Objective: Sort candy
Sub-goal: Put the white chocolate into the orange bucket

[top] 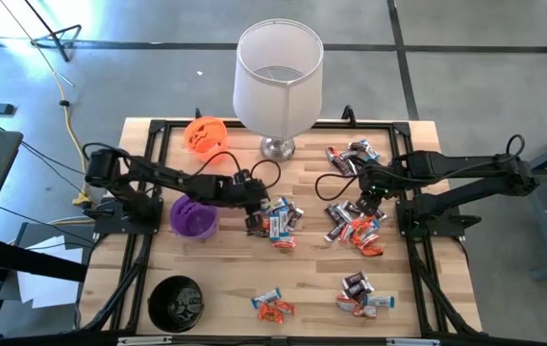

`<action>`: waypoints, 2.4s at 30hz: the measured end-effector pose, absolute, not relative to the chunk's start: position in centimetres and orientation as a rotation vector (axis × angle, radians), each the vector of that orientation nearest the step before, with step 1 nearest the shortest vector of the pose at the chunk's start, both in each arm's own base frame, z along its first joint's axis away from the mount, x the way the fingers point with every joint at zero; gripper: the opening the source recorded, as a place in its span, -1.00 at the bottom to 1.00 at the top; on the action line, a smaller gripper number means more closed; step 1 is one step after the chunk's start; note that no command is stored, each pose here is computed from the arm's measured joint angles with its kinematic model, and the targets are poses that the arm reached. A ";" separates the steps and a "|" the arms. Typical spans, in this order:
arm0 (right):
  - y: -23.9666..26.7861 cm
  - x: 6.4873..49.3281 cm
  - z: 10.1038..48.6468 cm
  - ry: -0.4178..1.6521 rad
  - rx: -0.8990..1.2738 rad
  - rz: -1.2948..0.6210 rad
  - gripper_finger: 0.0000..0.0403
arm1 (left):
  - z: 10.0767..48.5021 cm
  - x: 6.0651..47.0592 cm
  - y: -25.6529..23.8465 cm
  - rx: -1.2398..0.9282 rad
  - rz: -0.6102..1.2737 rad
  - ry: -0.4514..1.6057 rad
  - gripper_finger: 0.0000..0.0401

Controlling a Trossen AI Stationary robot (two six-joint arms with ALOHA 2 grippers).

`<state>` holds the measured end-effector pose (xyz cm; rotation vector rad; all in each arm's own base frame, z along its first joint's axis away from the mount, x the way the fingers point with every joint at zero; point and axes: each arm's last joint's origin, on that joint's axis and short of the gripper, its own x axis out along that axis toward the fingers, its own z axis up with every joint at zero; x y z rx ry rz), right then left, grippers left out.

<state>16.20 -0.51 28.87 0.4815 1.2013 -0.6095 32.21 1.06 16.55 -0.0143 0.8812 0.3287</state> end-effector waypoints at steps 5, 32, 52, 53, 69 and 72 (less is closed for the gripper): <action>-0.5 16.2 28.9 1.210 0.460 -0.595 0.05 | 16.1 32.9 1.0 -0.023 0.318 0.846 -0.60; -0.4 16.0 28.8 1.246 0.464 -0.565 0.05 | 9.9 34.5 2.0 -0.114 0.320 0.931 -0.60; -0.4 16.0 28.8 1.245 0.466 -0.567 0.05 | 13.5 33.1 1.3 -0.168 0.318 0.919 -1.00; -0.4 16.0 28.8 1.245 0.466 -0.567 0.05 | 14.1 32.9 1.2 -0.148 0.338 0.908 -1.00; -0.4 16.0 28.8 1.233 0.499 -0.591 0.05 | 22.5 25.3 2.8 0.099 0.863 0.914 -1.00; -0.4 16.0 28.8 1.228 0.512 -0.600 0.05 | 23.8 23.5 3.8 0.073 0.964 0.902 -1.00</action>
